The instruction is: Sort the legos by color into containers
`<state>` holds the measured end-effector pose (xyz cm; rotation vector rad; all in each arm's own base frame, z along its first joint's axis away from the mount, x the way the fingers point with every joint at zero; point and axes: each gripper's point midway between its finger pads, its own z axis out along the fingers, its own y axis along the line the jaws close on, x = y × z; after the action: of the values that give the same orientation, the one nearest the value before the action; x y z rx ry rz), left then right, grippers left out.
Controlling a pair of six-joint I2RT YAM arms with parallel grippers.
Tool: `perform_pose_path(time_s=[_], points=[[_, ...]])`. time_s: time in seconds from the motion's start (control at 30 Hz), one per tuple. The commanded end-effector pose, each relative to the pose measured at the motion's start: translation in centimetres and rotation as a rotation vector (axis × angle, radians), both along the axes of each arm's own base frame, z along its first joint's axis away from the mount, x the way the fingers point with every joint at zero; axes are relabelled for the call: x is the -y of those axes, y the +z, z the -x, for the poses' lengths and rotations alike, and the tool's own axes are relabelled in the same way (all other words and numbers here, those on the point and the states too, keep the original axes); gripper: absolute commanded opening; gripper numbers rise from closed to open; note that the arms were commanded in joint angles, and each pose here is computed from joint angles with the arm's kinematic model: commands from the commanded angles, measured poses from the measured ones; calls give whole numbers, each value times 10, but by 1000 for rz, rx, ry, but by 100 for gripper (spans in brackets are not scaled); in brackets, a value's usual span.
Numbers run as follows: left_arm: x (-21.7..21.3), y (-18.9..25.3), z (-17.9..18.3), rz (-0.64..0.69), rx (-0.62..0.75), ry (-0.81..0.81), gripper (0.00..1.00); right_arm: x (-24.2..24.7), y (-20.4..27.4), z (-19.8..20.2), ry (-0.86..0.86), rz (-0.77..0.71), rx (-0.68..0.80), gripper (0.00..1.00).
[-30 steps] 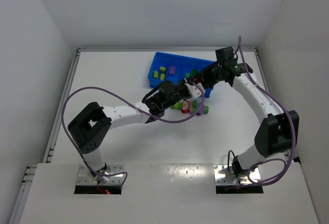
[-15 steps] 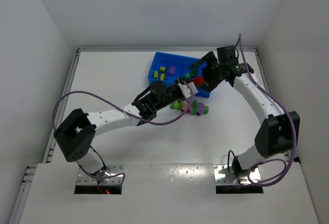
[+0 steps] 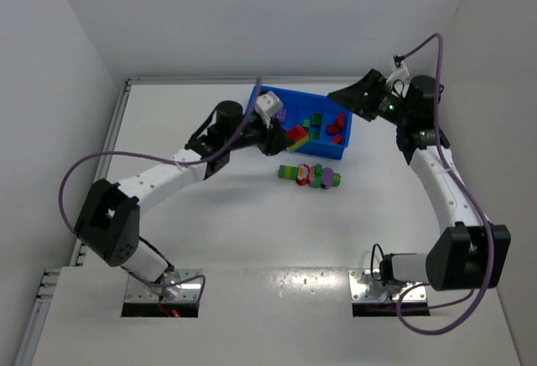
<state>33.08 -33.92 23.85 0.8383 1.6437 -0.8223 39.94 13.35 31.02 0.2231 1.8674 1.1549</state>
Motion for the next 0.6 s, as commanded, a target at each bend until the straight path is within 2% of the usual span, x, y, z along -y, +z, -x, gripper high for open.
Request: perform_pose_path(time_s=[0.0,0.03,0.07,0.1,0.13,0.2,0.43,0.57], points=[[-4,27,21,210,-298,-266,0,-21,19,46,254,158,423,87],[-3,32,22,257,-337,-324,0,-24,13,57,301,193,478,87],[-1,49,17,310,-313,-366,0,-28,-6,67,343,230,463,87],[-3,50,9,337,-394,-381,0,-37,-11,80,434,307,563,84],[-4,64,6,375,-339,-412,0,-41,-24,91,489,318,549,83],[-6,73,5,427,-398,-432,0,-49,-34,103,568,344,581,78],[5,106,15,451,-381,-543,0,-74,-40,99,662,284,571,60],[7,112,24,440,-388,-583,0,-75,-53,89,688,288,530,57]])
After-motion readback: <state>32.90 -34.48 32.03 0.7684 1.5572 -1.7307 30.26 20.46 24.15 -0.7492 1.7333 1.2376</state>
